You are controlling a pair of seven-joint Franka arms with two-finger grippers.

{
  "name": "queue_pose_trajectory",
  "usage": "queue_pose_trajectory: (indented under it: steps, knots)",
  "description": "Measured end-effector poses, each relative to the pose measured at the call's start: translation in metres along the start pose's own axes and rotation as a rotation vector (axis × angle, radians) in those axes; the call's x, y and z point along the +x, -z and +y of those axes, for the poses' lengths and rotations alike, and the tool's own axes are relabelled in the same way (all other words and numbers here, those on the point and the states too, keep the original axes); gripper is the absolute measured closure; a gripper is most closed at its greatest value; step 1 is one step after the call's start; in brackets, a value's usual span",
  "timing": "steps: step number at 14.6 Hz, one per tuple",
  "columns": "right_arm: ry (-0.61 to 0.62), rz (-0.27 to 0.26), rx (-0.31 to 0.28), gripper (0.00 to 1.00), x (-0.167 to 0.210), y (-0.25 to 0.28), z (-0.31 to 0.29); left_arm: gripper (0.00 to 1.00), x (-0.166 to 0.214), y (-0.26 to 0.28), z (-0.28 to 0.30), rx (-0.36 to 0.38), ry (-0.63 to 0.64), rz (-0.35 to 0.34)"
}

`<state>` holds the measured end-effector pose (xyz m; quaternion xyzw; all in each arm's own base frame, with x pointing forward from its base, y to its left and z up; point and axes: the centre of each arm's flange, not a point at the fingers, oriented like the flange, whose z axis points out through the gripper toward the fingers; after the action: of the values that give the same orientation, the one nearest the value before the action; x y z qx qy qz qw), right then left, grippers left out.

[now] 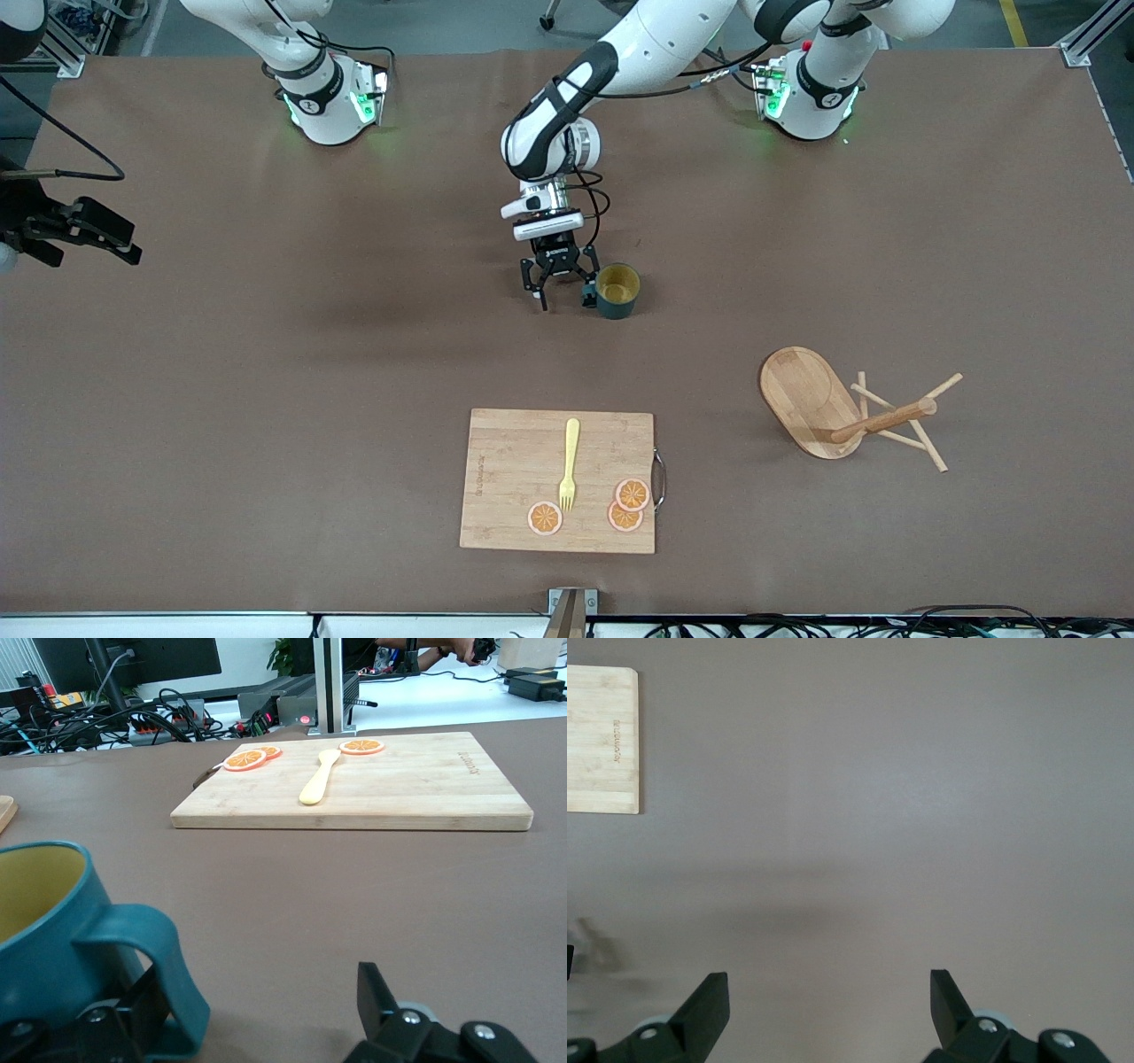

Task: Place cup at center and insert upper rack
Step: 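Lower the left gripper beside the mug toward its handle, then close the left gripper on the mug handle and lift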

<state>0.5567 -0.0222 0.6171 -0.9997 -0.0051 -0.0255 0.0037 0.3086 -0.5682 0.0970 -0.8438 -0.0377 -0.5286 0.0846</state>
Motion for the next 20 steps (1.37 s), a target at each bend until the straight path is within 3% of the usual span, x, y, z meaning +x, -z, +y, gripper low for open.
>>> queue_pose_trajectory:
  steps: [3, 5, 6, 8, 9, 12, 13, 15, 16, 18, 20]
  knots:
    - [0.000, 0.000, 0.000, 0.00, 0.0000, -0.0001, 0.0000, 0.11, -0.0035, -0.0076, -0.0002, 0.009, -0.002, 0.003]
    - [0.000, 0.000, 0.000, 0.00, 0.0000, -0.0001, 0.0000, 0.25, -0.0022, -0.0095, 0.0013, 0.010, 0.003, 0.005]
    - [0.000, -0.001, 0.000, 0.00, 0.0000, -0.0003, 0.0000, 0.25, -0.0006, -0.0094, 0.0026, 0.009, 0.007, 0.006]
    - [0.000, -0.001, 0.000, 0.00, 0.0001, -0.0006, 0.0000, 0.40, 0.0015, -0.0094, 0.0040, 0.008, 0.011, 0.007]
    - [0.000, -0.001, 0.000, 0.00, 0.0001, -0.0006, 0.0000, 0.40, 0.0018, -0.0093, 0.0043, 0.007, 0.012, 0.008]
    - [0.000, -0.001, 0.000, 0.00, 0.0001, -0.0006, 0.0003, 0.65, 0.0020, -0.0093, 0.0044, 0.007, 0.017, 0.008]
    - [0.000, -0.001, 0.000, 0.00, 0.0001, -0.0006, 0.0003, 0.66, 0.0020, -0.0093, 0.0044, 0.007, 0.029, 0.008]
    - [0.000, -0.001, 0.000, 0.00, 0.0001, -0.0006, 0.0003, 0.81, 0.0017, -0.0094, 0.0044, 0.007, 0.047, 0.007]
    - [0.000, 0.000, 0.000, 0.00, 0.0002, -0.0006, 0.0003, 0.81, 0.0016, -0.0094, 0.0044, 0.007, 0.059, 0.007]
    - [0.000, 0.000, 0.000, 0.00, 0.0002, -0.0005, 0.0003, 0.95, 0.0013, -0.0093, 0.0045, 0.006, 0.087, 0.007]
    - [0.000, 0.000, 0.000, 0.00, 0.0002, -0.0005, 0.0003, 0.95, 0.0018, -0.0092, 0.0052, 0.004, 0.106, 0.006]
